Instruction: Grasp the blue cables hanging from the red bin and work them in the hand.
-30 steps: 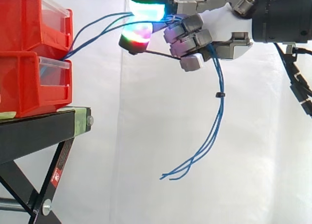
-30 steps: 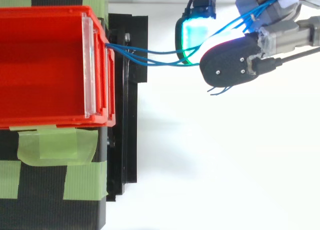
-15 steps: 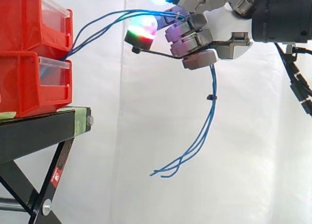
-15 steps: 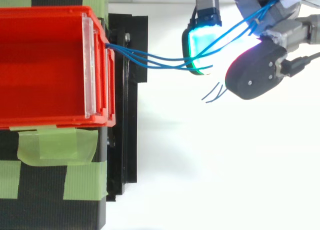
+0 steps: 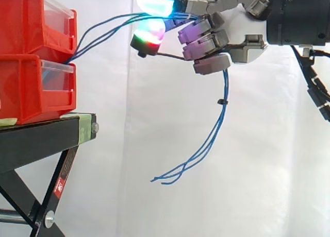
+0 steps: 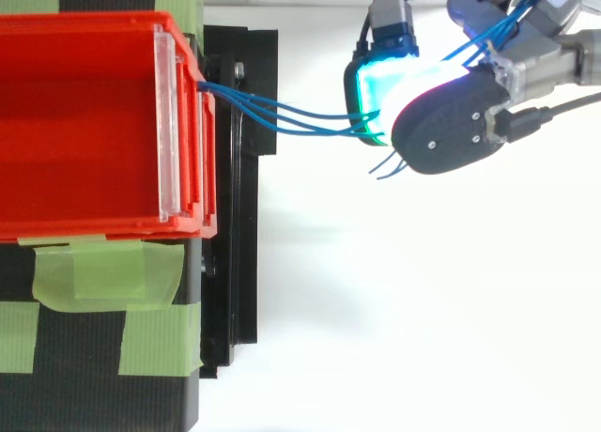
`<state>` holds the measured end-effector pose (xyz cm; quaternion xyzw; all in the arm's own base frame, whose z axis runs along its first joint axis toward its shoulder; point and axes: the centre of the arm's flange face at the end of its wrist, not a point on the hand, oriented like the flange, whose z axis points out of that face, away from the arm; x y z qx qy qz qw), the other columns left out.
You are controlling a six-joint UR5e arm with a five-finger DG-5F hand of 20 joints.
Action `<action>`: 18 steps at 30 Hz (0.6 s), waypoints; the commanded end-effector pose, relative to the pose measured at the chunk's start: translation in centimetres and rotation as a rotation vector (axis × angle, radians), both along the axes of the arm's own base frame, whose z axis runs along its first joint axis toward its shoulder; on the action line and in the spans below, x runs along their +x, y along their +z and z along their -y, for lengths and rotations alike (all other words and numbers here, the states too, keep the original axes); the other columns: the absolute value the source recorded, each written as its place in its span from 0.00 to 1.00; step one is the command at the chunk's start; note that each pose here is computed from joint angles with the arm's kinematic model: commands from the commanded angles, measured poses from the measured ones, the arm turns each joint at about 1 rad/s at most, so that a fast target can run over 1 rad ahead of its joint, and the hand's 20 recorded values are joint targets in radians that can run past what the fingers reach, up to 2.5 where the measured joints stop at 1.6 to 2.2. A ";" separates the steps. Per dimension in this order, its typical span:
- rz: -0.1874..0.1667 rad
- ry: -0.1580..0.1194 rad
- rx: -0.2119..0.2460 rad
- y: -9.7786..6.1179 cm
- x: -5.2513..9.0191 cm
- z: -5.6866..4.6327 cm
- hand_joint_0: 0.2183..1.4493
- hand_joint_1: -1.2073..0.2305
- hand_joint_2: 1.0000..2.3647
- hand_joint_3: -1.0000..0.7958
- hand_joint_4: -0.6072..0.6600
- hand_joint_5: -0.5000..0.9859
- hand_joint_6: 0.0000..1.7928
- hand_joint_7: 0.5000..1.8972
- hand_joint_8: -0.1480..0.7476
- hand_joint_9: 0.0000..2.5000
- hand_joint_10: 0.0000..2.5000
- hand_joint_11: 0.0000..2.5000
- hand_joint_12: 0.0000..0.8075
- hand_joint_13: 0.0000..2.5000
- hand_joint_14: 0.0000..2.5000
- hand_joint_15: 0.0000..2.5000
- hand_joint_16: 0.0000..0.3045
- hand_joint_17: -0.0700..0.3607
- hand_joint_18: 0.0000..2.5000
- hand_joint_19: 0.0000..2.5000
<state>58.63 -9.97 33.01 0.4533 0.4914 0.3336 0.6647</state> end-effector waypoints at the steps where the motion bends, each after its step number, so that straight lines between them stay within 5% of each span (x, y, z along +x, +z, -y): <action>1: -0.001 0.001 -0.002 0.0 0.0 0.0 0.51 0.39 0.01 0.40 0.67 0.80 0.00 0.72 0.63 0.48 1.00 1.00 0.58 0.48 1.00 0.66 0.24 0.54 0.72 0.46; 5: 0.000 0.003 -0.002 0.0 0.0 0.0 0.51 0.35 0.00 0.46 0.72 0.73 0.00 0.68 0.64 0.40 1.00 1.00 0.63 0.44 1.00 0.65 0.28 0.62 0.66 0.35; 10: 0.003 0.001 -0.005 0.0 0.0 0.2 0.48 0.31 0.01 0.33 0.73 0.60 0.06 0.64 0.68 0.31 1.00 1.00 0.66 0.37 1.00 0.64 0.27 0.59 0.59 0.37; 18: 0.003 0.001 -0.005 0.0 0.0 0.2 0.51 0.27 0.00 0.41 0.70 0.48 0.17 0.56 0.69 0.20 1.00 1.00 0.68 0.29 1.00 0.65 0.27 0.60 0.53 0.41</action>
